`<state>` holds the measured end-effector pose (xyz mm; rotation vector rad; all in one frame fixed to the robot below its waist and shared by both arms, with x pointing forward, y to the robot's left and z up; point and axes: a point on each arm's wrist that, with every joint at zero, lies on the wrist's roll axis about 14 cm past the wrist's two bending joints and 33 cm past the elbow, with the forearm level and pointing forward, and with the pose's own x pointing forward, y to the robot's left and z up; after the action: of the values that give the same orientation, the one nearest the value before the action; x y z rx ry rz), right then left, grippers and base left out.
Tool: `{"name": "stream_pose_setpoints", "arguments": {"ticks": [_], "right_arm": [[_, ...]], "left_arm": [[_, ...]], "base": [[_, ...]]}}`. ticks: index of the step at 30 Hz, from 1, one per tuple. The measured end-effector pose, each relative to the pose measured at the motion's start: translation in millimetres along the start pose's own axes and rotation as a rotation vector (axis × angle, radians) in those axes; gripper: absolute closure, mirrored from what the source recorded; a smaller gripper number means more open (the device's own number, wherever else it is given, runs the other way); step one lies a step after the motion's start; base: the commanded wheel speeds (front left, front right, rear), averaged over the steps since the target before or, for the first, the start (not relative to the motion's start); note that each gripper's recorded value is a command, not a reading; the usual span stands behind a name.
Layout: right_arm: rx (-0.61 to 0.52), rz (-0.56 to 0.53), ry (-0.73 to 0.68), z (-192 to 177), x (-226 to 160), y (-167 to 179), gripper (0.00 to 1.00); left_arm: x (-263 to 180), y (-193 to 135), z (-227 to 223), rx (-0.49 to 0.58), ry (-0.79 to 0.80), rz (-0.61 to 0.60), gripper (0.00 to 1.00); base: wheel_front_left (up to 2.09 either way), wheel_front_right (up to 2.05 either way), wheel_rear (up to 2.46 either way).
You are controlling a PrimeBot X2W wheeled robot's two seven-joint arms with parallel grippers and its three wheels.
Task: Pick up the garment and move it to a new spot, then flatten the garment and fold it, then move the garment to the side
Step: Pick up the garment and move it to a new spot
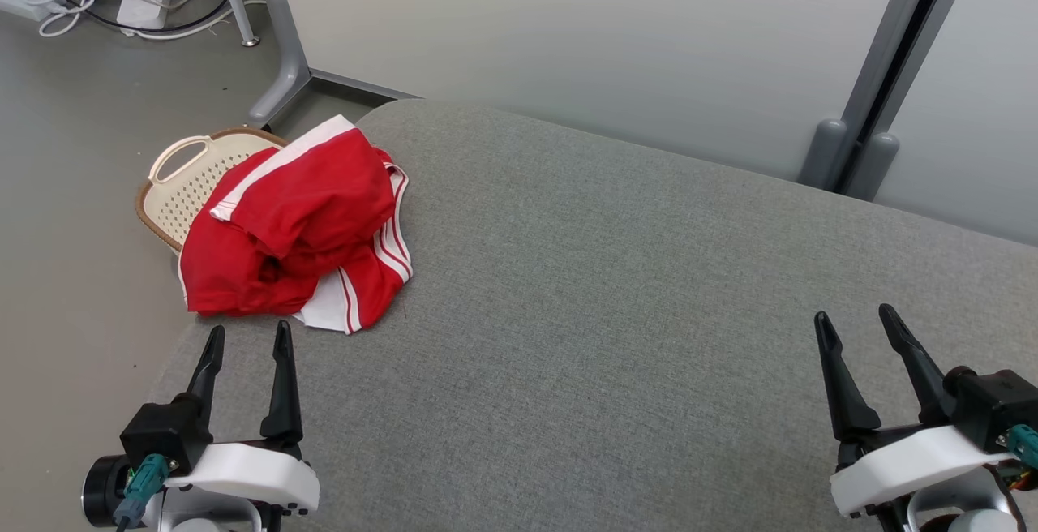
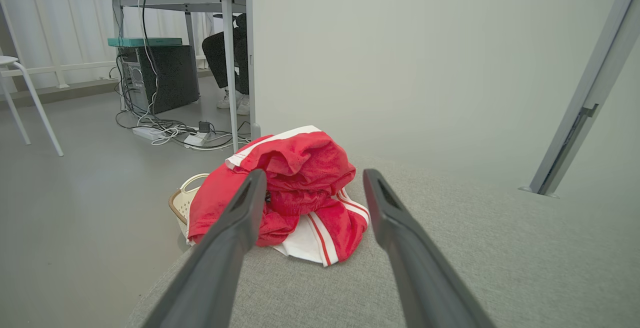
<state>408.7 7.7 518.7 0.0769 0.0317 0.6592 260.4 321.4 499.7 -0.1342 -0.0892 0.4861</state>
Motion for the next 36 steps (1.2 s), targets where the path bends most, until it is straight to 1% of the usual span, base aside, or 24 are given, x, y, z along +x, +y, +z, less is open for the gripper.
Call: {"name": "stream_pose_setpoints", "arguments": {"ticks": [10,15,18,22,26,32,36], "right_arm": [[0.0,0.0,0.003,-0.6,0.2,-0.7,0.0],[-0.002,-0.002,0.01,-1.2,4.2,-7.1,0.0],[-0.006,0.0,0.011,-0.7,11.1,-13.9,0.0],[-0.017,0.0,0.024,-3.6,21.5,-28.2,0.0],[-0.022,-0.009,0.051,-13.8,31.0,-47.3,0.0],[-0.012,-0.024,0.095,-37.1,41.4,-73.6,0.0],[0.003,-0.043,0.124,-54.0,43.3,-88.5,0.0]], "left_arm": [[0.8,-1.1,-1.5,-0.001,0.005,-0.001,0.0],[13.8,-6.2,-0.1,-0.002,0.007,-0.008,0.0],[29.7,-12.7,-2.3,-0.001,0.02,-0.015,0.0],[61.5,-18.3,-5.5,0.005,0.041,-0.008,0.0],[93.4,-19.9,-20.2,0.029,0.094,0.013,0.0],[134.3,-3.7,-48.6,0.098,0.193,0.075,0.0],[146.9,8.7,-73.9,0.141,0.277,0.113,0.0]], "base": [[0.0,0.0,0.0],[0.0,0.0,0.0],[0.0,0.0,0.0],[0.0,0.0,0.0],[0.0,0.0,0.0],[0.0,0.0,0.0],[0.0,0.0,0.0]]}}
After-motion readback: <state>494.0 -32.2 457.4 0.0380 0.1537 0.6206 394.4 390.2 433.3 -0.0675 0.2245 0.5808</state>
